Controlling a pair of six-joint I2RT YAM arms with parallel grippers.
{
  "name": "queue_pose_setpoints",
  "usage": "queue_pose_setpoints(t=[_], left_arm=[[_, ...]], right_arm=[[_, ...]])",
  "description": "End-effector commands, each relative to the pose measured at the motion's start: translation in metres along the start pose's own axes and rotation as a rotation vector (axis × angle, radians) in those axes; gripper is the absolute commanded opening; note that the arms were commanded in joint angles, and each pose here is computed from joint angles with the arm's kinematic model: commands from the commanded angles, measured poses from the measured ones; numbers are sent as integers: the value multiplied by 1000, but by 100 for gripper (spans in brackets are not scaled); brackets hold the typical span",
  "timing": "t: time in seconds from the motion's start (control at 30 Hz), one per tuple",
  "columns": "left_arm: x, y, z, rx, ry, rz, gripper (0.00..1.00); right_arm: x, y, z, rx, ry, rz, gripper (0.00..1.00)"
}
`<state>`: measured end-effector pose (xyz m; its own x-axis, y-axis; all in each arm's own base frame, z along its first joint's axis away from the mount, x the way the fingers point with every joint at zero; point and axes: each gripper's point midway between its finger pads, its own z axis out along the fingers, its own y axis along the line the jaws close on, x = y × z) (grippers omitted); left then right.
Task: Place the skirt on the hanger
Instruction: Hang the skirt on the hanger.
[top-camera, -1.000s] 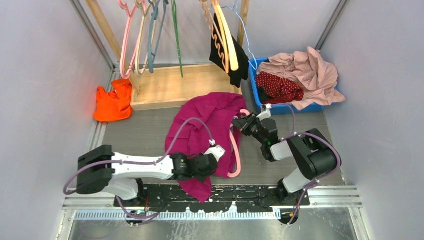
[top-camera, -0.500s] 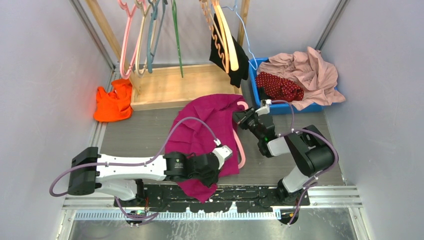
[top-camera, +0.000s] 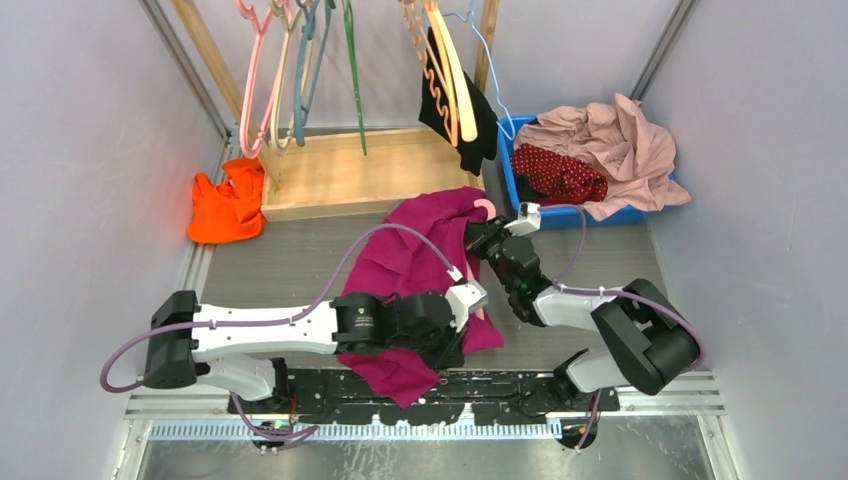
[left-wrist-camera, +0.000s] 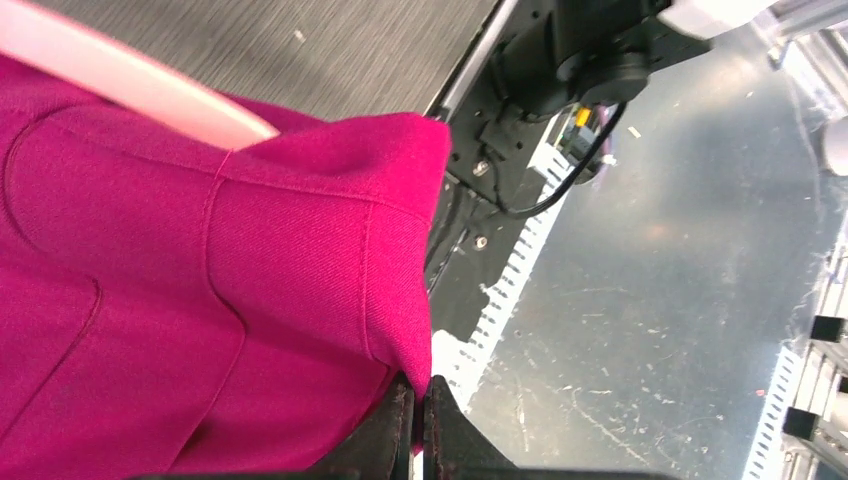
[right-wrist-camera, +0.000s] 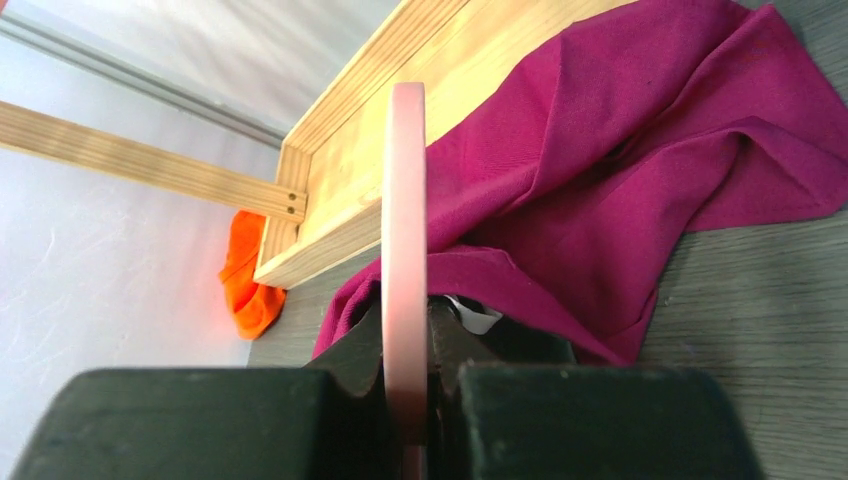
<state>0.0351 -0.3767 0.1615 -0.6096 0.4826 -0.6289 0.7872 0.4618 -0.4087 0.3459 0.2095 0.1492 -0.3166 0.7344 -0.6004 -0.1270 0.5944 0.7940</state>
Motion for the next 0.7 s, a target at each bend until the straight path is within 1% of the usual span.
queue_pose_setpoints(t=[0.0,0.2,0.33,0.5,0.67], left_arm=[[-34,-63,-17,242,-69,23,0],[-41,-68,-27,266,-106,15,0],[-61,-63,-33,247,-169,3,0],[-90,-84,-59,313,-243,2,0],[-94,-92,-66,348,-255,-8,0]], right_arm=[[-66,29,4,-26,-286,30,1],[-68,31,2,-33,-291,31,1],[-66,26,-2,-21,-294,43,1],[-65,20,-3,2,-298,30,1],[-70,23,-2,2,-308,30,1]])
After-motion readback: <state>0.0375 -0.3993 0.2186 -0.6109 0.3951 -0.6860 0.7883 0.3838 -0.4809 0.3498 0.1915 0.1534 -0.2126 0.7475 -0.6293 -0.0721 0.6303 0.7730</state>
